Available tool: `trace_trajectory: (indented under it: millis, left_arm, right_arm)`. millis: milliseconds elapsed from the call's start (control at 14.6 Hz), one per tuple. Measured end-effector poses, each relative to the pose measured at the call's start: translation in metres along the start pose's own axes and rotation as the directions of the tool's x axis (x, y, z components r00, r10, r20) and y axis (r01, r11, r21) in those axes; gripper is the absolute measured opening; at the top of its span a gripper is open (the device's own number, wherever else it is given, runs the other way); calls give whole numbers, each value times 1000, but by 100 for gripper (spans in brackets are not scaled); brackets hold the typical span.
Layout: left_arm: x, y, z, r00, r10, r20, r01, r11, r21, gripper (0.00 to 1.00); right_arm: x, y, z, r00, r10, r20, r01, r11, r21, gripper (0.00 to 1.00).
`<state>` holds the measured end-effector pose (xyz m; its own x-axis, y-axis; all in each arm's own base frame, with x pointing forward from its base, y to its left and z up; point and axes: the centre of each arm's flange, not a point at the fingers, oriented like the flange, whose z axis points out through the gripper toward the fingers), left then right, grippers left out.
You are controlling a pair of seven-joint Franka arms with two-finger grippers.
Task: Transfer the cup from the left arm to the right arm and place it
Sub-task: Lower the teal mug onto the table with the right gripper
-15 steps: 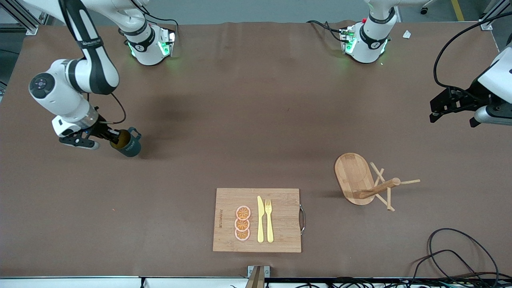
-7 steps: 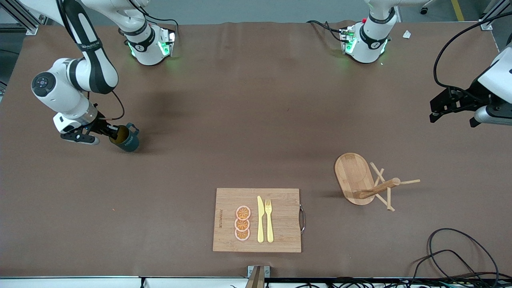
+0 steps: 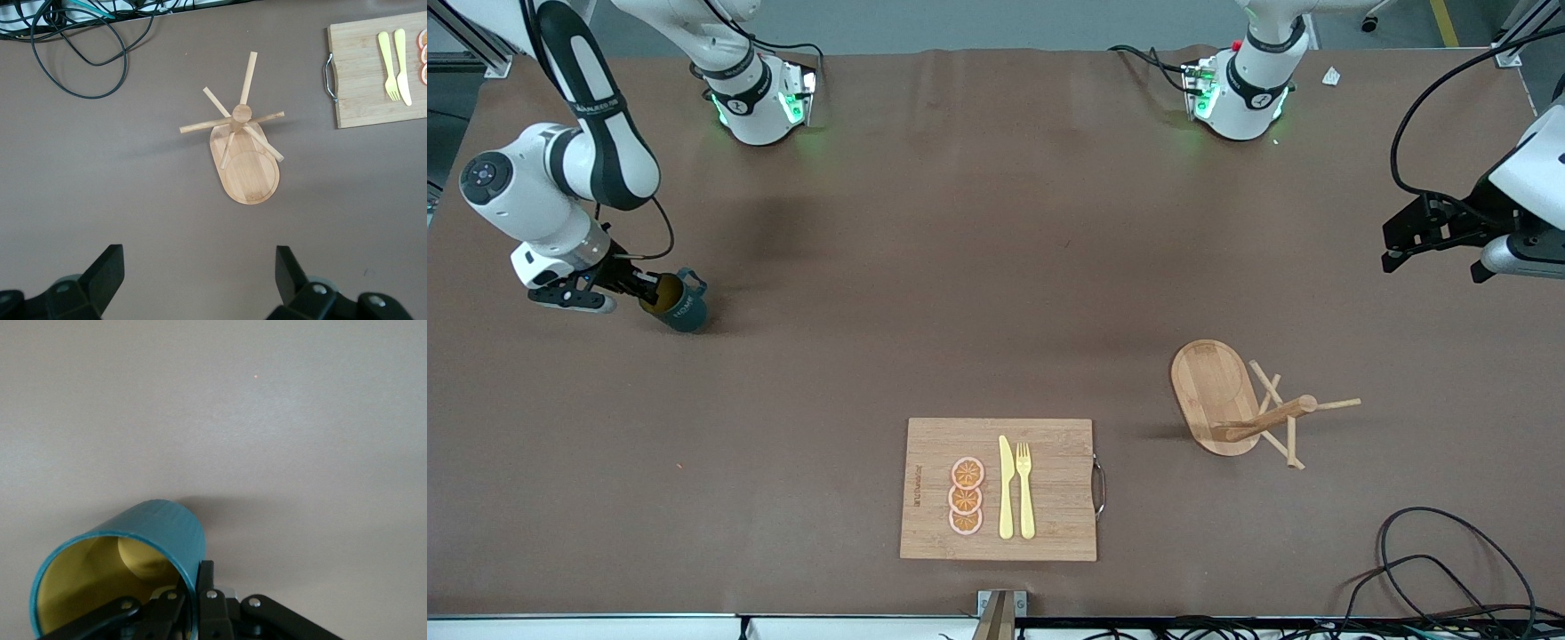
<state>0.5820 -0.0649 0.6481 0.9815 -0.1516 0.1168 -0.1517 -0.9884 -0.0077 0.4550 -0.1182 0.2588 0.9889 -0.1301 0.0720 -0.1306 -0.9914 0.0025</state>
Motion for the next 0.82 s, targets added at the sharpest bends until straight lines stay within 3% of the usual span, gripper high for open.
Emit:
trace_trajectory:
  millis: [616,753,822]
  left_arm:
    - [0,0,0,1000,0,0,0,1000,0,100]
    - [0,0,0,1000,0,0,0,1000,0,100]
    - [0,0,0,1000,0,0,0,1000,0,100]
  right_arm:
    - [0,1,24,1000,-7,-8,7,1000,-12,5]
    - [1,1,23,1000,-7,-9,7,1000,-12,7]
    - [1,1,23,1000,-7,-9,7,1000,-12,15]
